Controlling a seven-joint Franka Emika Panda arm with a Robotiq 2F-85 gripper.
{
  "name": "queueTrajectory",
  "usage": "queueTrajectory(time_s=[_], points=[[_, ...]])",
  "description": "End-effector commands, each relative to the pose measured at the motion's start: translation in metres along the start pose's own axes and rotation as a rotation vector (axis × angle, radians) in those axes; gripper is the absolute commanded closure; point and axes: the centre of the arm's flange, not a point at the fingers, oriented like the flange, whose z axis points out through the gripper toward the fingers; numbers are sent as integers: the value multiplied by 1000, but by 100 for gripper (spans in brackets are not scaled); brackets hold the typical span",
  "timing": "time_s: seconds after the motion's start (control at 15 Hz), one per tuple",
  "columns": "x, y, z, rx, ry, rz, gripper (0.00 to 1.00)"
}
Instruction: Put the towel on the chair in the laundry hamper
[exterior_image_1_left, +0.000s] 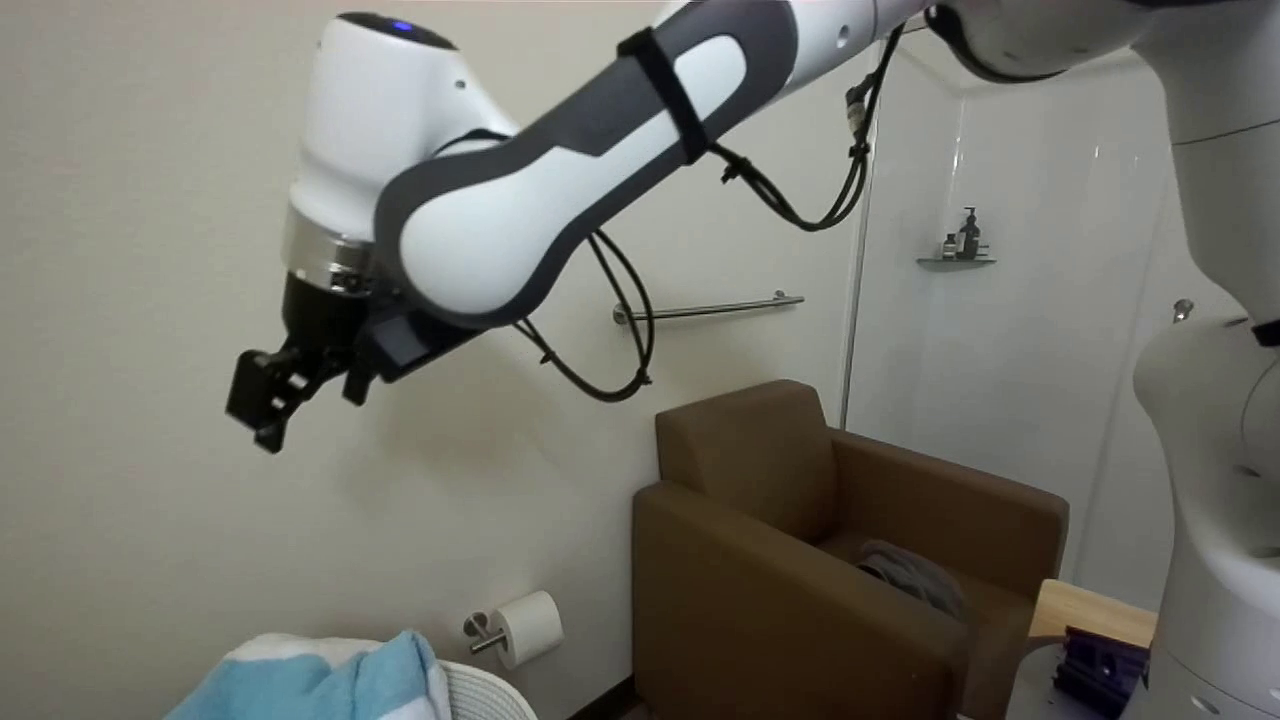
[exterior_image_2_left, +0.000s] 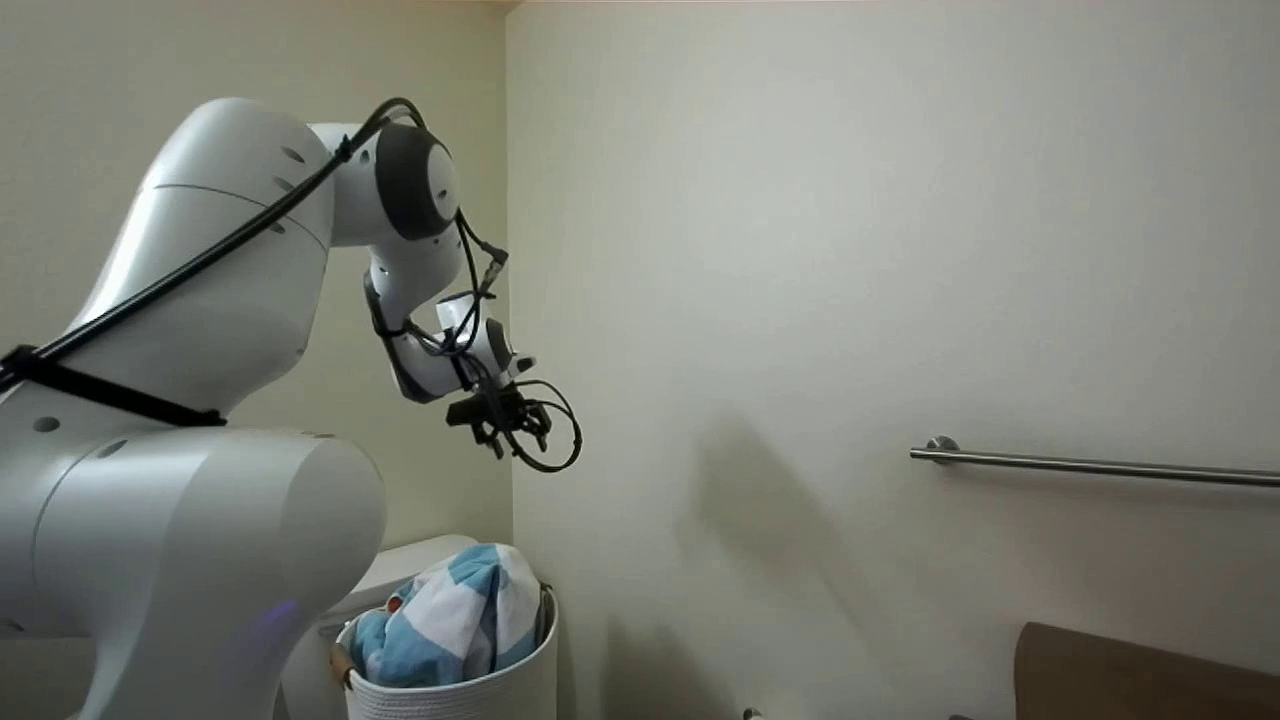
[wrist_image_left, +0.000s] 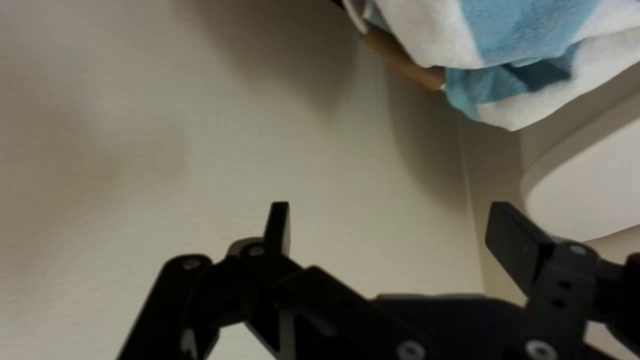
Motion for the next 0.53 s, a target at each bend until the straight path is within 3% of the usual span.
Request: queueTrajectory(time_s=[0.0,0.47], points=[[-50,70,-43,-142,-41,143,0],[-174,171,-59,-308,-266,372,0]])
